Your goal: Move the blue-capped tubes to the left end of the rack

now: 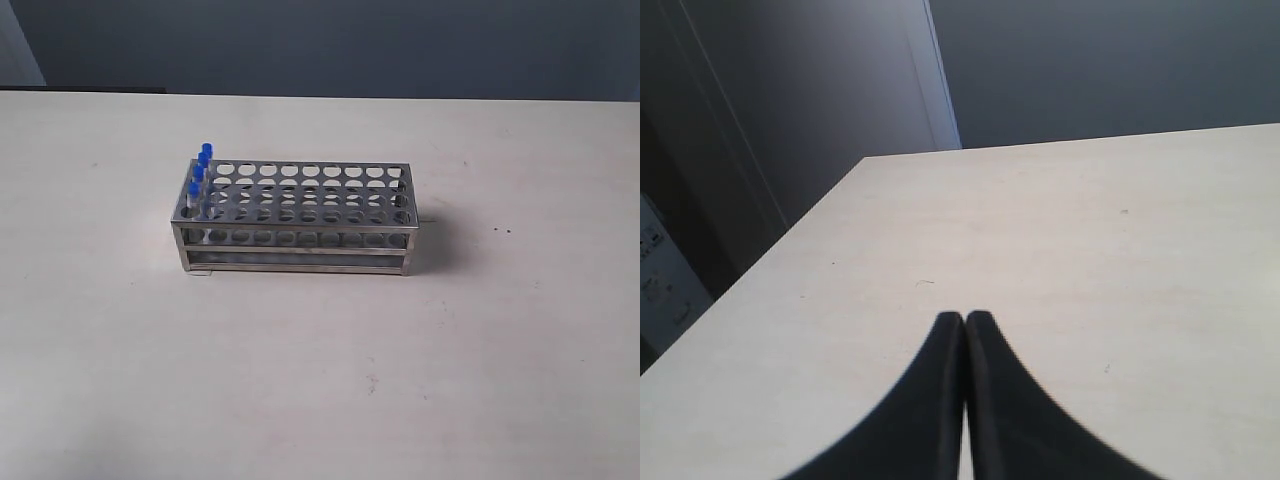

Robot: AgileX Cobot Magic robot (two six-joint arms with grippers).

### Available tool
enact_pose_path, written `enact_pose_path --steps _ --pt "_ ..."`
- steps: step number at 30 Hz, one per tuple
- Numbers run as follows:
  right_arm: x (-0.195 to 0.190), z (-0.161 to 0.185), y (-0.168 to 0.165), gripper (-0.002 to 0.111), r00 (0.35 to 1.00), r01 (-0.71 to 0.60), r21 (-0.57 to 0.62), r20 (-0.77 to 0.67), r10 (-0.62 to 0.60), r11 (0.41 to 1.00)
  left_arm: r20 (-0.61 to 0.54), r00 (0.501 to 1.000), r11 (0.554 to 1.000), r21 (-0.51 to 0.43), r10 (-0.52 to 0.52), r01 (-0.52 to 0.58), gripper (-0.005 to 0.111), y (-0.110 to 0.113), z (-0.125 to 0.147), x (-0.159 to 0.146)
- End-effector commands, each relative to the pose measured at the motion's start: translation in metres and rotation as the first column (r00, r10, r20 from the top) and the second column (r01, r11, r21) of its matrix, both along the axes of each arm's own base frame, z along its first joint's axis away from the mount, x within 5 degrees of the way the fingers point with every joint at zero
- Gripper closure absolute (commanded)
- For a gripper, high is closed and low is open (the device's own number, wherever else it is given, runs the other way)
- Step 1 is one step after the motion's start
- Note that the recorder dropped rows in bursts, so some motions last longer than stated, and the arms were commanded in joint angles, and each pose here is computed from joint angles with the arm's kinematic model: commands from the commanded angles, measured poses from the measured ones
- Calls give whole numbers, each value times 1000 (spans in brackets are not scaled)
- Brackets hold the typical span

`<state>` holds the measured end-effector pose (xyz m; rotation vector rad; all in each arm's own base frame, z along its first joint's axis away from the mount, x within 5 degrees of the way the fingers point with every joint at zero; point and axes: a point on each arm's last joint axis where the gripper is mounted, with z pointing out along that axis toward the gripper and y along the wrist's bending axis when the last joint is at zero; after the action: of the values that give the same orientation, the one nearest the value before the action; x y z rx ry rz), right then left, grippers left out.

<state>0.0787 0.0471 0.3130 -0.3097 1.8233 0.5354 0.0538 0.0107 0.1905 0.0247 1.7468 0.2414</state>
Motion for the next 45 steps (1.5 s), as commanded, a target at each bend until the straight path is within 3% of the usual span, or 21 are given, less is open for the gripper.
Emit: enact_pose_path --steps 1,7,11,45 --pt "-19 -56 -18 66 980 154 29 127 -156 988 6 1000 1000 -8 -5 5 106 0 0 1" --pt "-27 -98 -30 66 936 279 -26 230 -266 960 6 1000 1000 -8 -5 5 106 0 0 1" --pt "-25 -117 -31 66 942 287 -82 206 -266 954 6 1000 1000 -8 -5 5 106 0 0 1" --pt "-26 -120 -29 66 953 268 -87 172 -250 959 6 1000 1000 -8 -5 5 106 0 0 1"
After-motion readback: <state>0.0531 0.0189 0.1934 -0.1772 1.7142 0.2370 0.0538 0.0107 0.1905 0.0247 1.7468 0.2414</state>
